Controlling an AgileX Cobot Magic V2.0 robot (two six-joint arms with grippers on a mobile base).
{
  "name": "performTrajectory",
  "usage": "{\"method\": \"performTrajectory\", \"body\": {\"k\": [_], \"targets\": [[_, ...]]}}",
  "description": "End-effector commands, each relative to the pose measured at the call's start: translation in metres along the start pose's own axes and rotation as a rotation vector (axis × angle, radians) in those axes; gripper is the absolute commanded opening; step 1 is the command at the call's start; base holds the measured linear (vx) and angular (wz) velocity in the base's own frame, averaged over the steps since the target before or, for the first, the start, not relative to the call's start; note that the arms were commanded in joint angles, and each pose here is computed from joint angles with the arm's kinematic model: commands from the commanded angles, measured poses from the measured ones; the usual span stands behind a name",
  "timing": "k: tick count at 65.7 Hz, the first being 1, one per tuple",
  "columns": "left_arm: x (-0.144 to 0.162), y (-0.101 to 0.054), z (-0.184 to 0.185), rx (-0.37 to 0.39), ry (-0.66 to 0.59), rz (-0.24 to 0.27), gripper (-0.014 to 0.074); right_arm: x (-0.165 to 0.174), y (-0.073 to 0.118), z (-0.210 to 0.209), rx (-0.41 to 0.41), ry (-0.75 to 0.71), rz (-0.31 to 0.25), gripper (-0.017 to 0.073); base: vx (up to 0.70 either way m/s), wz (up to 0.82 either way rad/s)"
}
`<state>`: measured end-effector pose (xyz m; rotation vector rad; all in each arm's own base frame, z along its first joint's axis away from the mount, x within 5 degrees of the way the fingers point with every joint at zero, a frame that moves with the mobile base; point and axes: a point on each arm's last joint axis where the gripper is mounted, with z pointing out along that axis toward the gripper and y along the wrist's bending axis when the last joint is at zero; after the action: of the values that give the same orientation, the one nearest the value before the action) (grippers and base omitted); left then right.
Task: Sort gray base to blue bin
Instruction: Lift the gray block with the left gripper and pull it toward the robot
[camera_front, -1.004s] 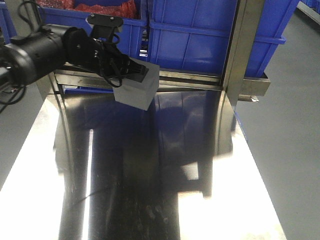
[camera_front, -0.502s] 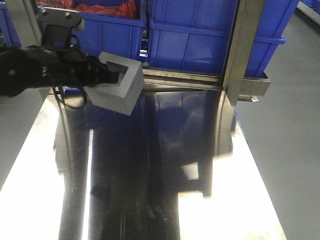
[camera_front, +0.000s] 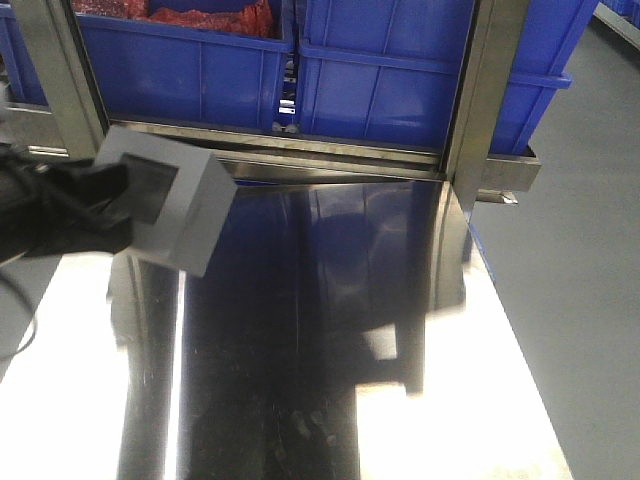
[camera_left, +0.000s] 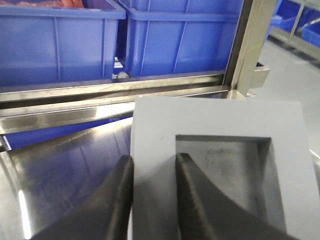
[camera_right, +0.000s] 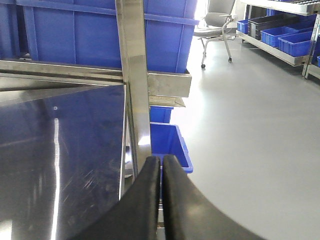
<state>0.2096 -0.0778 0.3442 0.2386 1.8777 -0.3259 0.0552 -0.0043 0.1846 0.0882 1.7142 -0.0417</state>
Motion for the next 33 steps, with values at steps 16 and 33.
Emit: {"method": "performTrajectory", "body": {"k": [16,33], "targets": [[0.015,0.001,-0.070,0.025,-0.300,-0.021,-0.0008,-0.006,-0.001,0.000,0.009,-0.074,-0.016,-0.0005,0.00,0.00],[0.039,0.004,-0.110,0.044,-0.426,-0.055,-0.0008,-0.006,-0.001,0.000,0.009,-0.074,-0.016,-0.0005,0.00,0.00]]}}
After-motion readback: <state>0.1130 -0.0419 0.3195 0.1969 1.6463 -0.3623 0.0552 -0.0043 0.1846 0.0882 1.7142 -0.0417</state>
